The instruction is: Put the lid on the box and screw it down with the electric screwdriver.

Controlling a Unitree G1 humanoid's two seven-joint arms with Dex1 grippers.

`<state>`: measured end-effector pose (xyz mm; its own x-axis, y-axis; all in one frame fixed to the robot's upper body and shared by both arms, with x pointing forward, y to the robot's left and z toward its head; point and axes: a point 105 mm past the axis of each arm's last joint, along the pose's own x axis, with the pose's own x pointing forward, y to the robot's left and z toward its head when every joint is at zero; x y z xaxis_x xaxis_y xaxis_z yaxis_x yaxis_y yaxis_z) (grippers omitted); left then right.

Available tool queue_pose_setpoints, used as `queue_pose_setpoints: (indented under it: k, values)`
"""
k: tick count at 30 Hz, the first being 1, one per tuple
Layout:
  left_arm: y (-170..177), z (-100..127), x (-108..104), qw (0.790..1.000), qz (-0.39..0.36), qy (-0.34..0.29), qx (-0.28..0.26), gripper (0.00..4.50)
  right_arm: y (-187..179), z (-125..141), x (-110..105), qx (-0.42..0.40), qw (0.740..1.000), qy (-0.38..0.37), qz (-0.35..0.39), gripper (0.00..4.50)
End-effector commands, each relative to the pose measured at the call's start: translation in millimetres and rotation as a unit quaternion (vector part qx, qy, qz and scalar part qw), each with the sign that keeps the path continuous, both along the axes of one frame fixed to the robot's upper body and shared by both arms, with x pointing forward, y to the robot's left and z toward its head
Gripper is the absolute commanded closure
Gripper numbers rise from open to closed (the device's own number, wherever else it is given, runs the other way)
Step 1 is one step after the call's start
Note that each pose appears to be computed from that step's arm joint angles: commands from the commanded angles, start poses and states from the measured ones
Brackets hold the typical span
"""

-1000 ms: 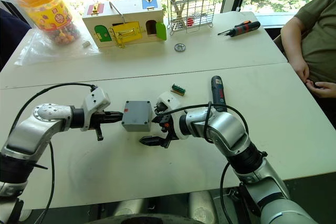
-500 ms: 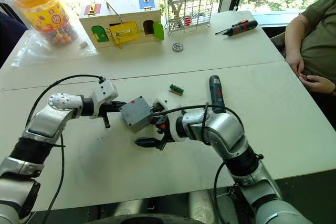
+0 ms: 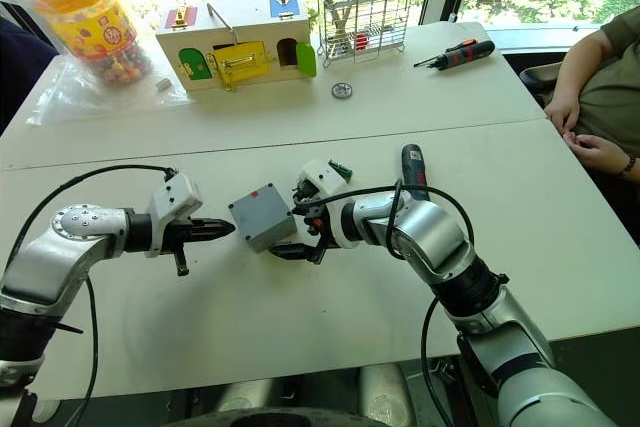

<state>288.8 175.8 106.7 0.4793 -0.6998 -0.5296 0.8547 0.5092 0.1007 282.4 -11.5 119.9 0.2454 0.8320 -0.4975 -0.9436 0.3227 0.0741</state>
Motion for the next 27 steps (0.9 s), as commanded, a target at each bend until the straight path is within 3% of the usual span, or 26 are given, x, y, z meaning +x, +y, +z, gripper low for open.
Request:
queue_pose_setpoints:
  k: [1, 13, 20, 22, 27]
  values:
    - [-4, 7, 5, 1.0, 0.003, -0.026, -0.001, 4.5, 12, 8, -13, 0.015, 0.999, 0.001, 0.039, 0.02]
    - [-15, 6, 19, 0.999, -0.008, -0.039, -0.005, 4.5, 10, 0, -21, 0.007, 0.999, 0.021, 0.029, 0.02]
    - [-12, 9, 20, 0.999, -0.009, -0.041, -0.001, 4.5, 5, 3, -15, 0.002, 1.0, 0.009, 0.012, 0.02]
    - [-7, 13, 18, 0.999, -0.012, -0.041, 0.005, 4.5, -2, 10, -12, 0.001, 1.0, -0.002, 0.005, 0.02]
    - [6, 48, 12, 0.998, -0.026, -0.052, -0.002, 4.5, -30, 56, -6, 0.042, 0.998, -0.048, -0.005, 0.02]
